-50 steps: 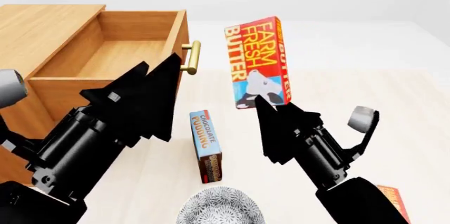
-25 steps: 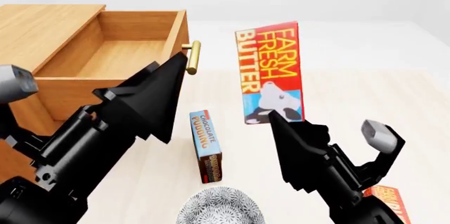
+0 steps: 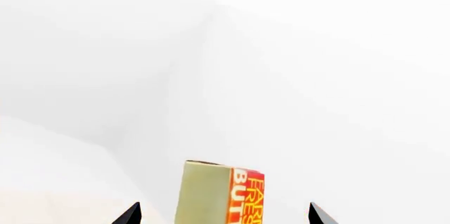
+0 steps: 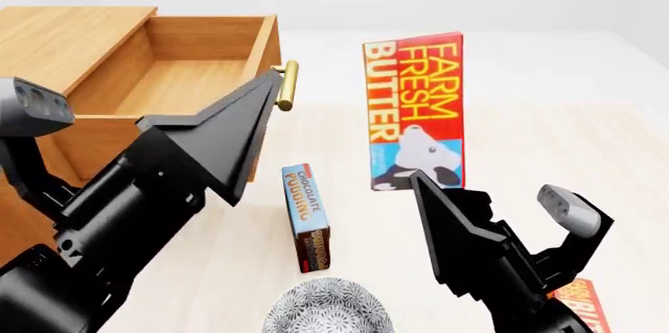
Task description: Put the butter at the front in the top drawer of the cabinet and close it.
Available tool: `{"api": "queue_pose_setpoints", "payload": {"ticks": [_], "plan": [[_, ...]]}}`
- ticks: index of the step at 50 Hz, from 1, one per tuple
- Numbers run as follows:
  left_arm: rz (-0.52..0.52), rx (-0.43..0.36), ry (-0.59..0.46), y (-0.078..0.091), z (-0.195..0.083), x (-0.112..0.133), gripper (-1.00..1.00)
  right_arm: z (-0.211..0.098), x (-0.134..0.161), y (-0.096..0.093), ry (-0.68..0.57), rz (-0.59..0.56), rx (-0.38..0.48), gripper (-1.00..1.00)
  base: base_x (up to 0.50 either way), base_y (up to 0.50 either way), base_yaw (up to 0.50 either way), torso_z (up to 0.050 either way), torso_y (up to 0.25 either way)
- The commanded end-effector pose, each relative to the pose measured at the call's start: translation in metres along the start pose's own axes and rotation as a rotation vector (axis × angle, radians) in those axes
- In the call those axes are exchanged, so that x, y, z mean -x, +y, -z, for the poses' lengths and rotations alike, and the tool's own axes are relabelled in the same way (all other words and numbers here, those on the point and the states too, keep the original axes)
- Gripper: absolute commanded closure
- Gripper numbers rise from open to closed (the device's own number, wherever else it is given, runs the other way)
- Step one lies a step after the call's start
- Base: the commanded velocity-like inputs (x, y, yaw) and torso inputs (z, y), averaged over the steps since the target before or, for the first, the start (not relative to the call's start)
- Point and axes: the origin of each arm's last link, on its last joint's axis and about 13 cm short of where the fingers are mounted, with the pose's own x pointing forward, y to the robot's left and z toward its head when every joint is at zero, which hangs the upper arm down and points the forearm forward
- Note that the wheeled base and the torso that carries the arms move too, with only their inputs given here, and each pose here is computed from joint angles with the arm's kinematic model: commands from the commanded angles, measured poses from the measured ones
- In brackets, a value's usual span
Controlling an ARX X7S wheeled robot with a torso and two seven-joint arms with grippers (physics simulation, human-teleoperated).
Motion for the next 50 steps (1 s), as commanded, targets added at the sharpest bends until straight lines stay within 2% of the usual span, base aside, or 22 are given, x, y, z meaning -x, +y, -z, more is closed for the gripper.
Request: {"api": "queue_pose_setpoints", "payload": {"ticks": [1,6,16,31,50], "plan": [[0.088,0.085,0.051,0.006,-0.007,-0.006,-1.00,-0.004,-0.007,0.002,-0.026,-0.064,-0.015,1.00,0.00,0.00,0.00,0.000,0.000],[0.119,0.112,0.070,0.010,-0.010,-0.010,-1.00,0.000,-0.018,-0.001,-0.027,-0.073,-0.019,1.00,0.00,0.00,0.00,0.000,0.000],[0.144,0.146,0.077,0.013,-0.013,-0.011,-1.00,0.000,-0.019,-0.001,-0.042,-0.079,-0.022,1.00,0.00,0.00,0.00,0.001,0.001],[0.138,0.155,0.069,0.018,-0.019,-0.013,-1.00,-0.004,-0.008,0.004,-0.048,-0.093,-0.028,1.00,0.00,0.00,0.00,0.000,0.001],[0.153,0.168,0.100,0.020,-0.017,-0.016,-1.00,-0.007,-0.016,0.007,-0.056,-0.132,-0.041,1.00,0.00,0.00,0.00,0.001,0.001]]}}
